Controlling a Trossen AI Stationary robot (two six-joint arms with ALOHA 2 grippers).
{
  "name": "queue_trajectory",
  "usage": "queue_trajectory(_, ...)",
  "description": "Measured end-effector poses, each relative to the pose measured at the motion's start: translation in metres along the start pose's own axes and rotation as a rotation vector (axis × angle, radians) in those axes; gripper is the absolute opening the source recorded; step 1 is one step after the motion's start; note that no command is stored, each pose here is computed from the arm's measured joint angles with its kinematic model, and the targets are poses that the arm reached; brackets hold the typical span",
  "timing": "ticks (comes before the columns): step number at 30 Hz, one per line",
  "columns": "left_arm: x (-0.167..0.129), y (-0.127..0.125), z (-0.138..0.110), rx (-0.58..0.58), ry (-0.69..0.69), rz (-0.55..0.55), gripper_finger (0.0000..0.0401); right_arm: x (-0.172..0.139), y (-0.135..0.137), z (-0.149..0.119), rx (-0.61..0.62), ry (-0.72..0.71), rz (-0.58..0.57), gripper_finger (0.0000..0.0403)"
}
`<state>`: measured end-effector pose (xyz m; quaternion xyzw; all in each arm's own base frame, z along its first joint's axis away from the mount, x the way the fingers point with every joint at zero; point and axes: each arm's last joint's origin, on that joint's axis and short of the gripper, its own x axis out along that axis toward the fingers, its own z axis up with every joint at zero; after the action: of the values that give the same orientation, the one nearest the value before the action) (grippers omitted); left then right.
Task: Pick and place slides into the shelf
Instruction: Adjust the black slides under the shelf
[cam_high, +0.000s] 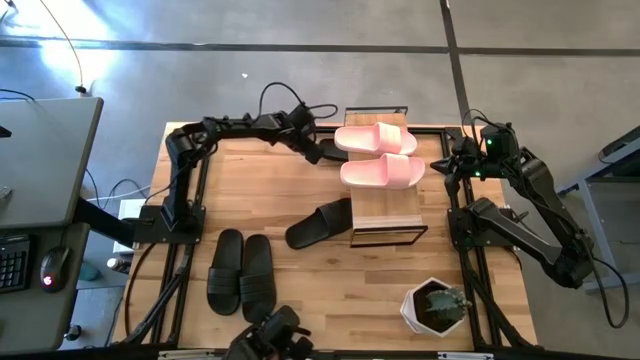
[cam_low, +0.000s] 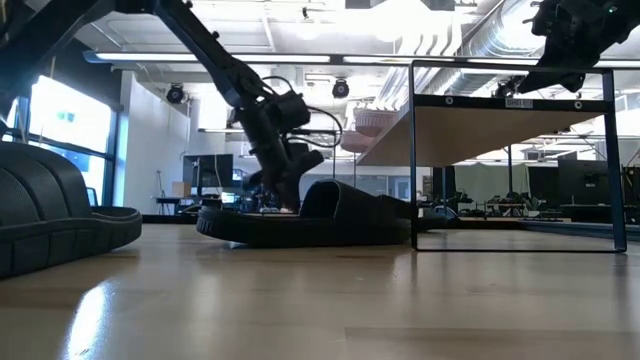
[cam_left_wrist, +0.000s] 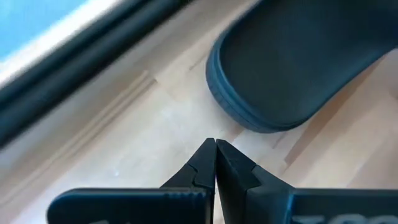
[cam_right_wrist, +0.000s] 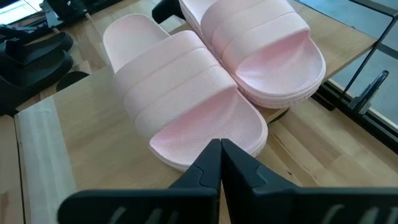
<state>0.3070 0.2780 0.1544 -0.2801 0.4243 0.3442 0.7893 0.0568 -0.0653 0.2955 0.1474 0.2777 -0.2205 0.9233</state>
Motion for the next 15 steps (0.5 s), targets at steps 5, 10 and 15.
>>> queue_trajectory(5, 0.009, -0.002, 0.001, -0.023, -0.010, -0.093, 0.0000, 0.000, 0.000, 0.000, 0.000, 0.000, -0.001, 0.0000)
queue_trajectory(10, 0.009, -0.003, 0.005, -0.029, -0.046, -0.111, 0.0000, 0.000, 0.000, 0.000, 0.001, 0.001, -0.001, 0.0000)
queue_trajectory(15, 0.010, -0.005, 0.010, -0.031, -0.059, -0.110, 0.0000, 0.000, 0.000, 0.000, 0.001, 0.000, -0.001, 0.0000)
